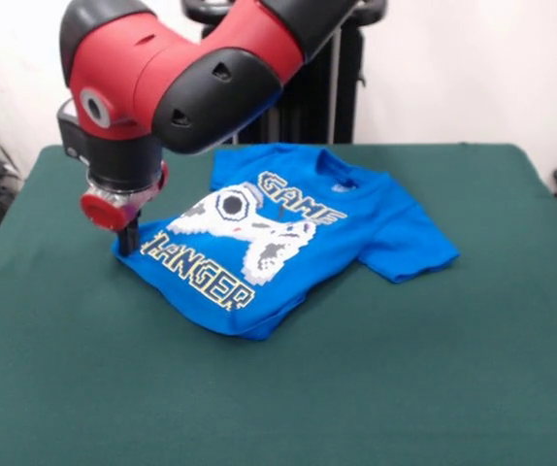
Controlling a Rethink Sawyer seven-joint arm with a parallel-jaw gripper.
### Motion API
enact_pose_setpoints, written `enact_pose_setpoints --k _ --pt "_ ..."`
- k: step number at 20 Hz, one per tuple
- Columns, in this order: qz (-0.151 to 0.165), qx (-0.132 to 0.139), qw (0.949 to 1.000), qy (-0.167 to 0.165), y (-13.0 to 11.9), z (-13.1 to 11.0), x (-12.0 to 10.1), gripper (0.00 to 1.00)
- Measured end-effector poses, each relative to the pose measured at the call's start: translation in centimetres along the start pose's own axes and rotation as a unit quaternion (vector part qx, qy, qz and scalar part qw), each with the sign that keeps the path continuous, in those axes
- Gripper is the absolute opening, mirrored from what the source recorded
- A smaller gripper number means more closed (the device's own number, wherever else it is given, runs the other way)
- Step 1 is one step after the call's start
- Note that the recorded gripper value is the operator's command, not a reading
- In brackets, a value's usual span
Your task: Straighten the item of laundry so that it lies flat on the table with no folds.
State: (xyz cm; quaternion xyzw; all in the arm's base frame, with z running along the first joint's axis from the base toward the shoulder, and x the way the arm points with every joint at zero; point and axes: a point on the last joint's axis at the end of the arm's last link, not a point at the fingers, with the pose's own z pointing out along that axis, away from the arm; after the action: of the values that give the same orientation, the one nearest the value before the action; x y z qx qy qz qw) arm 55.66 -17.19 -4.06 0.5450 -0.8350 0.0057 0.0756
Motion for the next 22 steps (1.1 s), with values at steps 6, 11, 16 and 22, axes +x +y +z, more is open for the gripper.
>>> enact_pose_setpoints --k 6,11,16,22 --pt "-0.002 0.001 1.0000 -0.001 0.0 0.0 -0.3 0.00" --pt "-0.002 0.002 1.0000 -0.006 0.3 -0.2 -0.9 0.00" --pt "-0.003 0.007 0.9997 -0.022 0.7 -0.4 -2.6 0.00" --pt "-0.007 0.011 0.9995 -0.027 0.6 -0.9 -3.5 0.00"
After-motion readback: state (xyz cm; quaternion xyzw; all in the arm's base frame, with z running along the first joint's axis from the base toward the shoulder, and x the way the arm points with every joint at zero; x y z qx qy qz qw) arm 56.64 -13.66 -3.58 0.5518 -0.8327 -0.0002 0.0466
